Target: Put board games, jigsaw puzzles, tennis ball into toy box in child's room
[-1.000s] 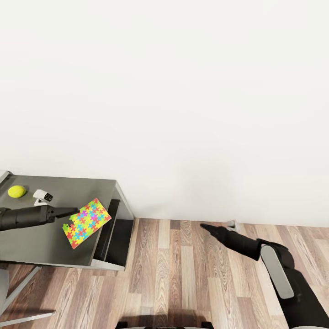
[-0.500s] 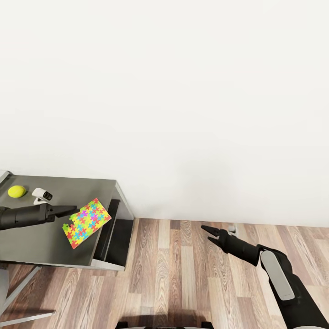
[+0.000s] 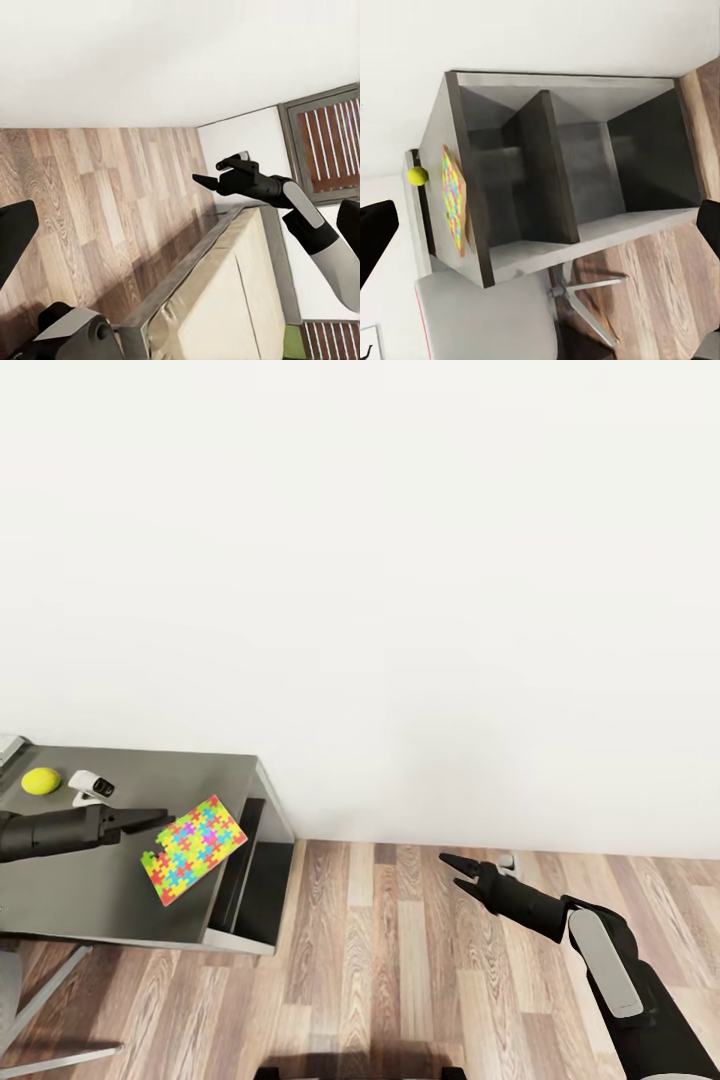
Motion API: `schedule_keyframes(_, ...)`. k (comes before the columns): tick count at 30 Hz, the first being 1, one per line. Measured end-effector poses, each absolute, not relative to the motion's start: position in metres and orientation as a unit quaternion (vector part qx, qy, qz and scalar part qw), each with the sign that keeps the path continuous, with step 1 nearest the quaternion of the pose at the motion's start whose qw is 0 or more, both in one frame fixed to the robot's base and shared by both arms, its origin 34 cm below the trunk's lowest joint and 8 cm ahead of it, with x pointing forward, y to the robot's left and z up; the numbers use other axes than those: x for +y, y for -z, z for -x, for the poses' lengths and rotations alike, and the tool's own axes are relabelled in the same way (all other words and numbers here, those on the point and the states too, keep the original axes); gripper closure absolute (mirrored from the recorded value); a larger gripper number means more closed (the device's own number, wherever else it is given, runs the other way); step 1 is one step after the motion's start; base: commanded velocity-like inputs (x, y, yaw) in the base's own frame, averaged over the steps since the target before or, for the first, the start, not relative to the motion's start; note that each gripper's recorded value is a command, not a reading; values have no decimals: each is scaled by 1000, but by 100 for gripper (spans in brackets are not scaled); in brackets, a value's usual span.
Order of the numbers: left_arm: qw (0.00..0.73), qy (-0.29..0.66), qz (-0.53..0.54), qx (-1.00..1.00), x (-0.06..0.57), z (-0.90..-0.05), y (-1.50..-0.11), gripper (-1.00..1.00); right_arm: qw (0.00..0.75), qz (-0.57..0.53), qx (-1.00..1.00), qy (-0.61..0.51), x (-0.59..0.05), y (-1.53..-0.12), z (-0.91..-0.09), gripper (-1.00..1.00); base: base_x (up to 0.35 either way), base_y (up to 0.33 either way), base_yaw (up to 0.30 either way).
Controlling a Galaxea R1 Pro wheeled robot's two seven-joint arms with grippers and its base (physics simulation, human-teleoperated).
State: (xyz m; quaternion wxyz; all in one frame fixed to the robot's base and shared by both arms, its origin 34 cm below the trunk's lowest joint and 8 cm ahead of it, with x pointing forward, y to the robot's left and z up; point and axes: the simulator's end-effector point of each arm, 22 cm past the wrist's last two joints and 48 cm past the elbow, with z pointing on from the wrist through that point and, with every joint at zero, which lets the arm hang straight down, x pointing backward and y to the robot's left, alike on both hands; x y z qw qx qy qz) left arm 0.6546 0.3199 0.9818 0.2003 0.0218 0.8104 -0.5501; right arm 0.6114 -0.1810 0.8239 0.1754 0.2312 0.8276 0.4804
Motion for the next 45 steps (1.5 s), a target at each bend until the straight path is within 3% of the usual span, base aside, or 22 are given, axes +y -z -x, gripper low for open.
schedule_keyframes(23,218,548,-35,807,321,-655,-1003,-100,193,-224,822,-486,-183,-844,-618,-100,0,102,0)
schedule_keyframes(45,233,547,-45,803,322,-655,-1022,-100,208,-214,819,-490,-182,-861,-623,-100,0,12,0)
